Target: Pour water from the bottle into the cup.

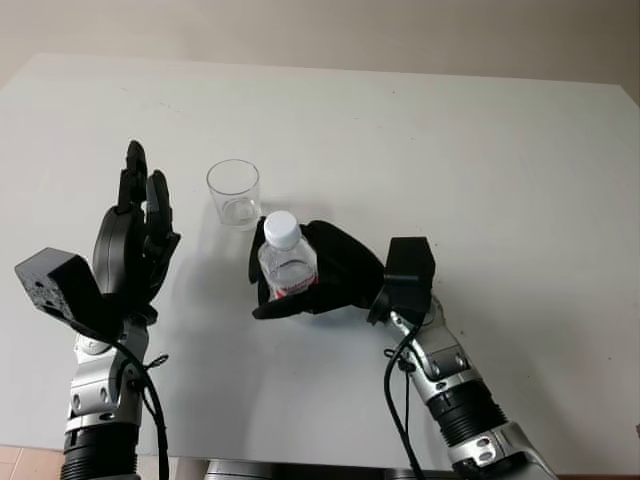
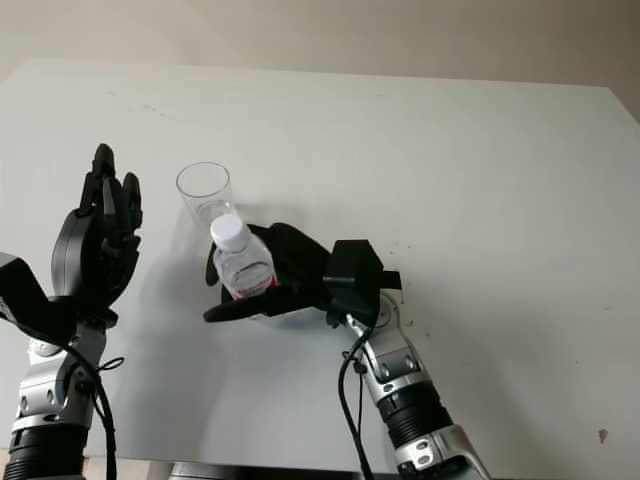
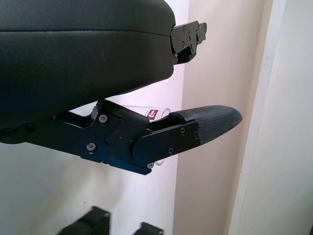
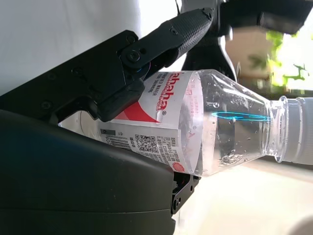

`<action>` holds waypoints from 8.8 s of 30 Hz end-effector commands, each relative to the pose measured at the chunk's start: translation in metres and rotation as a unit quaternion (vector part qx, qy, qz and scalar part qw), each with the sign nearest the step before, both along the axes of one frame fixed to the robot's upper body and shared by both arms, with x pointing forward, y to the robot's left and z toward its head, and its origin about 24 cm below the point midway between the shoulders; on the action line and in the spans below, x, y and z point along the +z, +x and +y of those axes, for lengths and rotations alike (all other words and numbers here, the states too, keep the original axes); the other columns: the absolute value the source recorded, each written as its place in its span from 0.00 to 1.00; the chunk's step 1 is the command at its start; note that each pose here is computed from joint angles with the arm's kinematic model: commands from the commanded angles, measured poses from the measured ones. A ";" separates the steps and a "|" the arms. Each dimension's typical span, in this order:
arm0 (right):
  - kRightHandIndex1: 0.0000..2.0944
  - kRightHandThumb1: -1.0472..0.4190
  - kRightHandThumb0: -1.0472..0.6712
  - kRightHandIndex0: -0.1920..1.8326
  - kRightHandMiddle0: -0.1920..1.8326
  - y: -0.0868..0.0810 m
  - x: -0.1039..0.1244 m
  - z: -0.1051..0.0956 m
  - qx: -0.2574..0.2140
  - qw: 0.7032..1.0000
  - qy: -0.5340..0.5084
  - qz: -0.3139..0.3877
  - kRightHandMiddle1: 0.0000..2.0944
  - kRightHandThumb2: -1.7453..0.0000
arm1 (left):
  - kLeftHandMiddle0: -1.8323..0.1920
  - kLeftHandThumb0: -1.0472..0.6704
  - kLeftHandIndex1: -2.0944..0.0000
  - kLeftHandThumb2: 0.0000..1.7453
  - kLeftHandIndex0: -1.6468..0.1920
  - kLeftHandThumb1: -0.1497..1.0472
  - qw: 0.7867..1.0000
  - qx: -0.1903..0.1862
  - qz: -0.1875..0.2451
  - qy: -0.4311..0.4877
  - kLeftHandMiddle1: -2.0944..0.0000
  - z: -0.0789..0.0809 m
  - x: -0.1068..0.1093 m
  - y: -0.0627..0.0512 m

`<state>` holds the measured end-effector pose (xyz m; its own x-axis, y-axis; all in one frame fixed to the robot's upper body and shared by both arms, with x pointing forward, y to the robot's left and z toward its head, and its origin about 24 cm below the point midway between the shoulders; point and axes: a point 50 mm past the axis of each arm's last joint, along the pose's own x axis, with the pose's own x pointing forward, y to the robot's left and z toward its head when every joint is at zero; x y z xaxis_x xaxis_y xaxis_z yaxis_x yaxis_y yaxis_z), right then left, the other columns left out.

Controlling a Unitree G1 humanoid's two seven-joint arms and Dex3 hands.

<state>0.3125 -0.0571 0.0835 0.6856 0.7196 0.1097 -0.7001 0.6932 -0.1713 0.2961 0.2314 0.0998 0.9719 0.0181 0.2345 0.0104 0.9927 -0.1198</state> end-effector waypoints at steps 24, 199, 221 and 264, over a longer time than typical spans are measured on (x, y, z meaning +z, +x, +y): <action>1.00 0.00 0.51 0.66 0.65 0.109 0.117 -0.047 -0.351 0.885 -0.220 -0.213 1.00 0.89 | 1.00 0.18 1.00 0.39 1.00 1.00 1.000 0.005 -0.003 -0.002 1.00 -0.002 0.000 0.004; 1.00 0.00 0.45 0.35 0.14 -0.023 0.020 -0.107 -0.284 0.955 0.075 -0.039 1.00 0.85 | 1.00 0.17 1.00 0.40 1.00 1.00 0.999 -0.026 0.004 -0.024 1.00 0.004 -0.006 0.010; 1.00 0.00 0.45 0.37 0.05 0.001 0.000 -0.106 -0.316 0.948 0.044 -0.008 1.00 0.83 | 1.00 0.17 1.00 0.38 1.00 1.00 0.999 -0.021 0.007 -0.023 1.00 0.007 -0.006 0.008; 0.00 0.09 0.08 0.00 0.00 -0.015 -0.023 -0.121 -0.249 0.968 0.003 -0.009 0.01 0.97 | 1.00 0.17 1.00 0.38 1.00 1.00 1.000 -0.018 0.009 -0.023 1.00 0.009 -0.008 0.007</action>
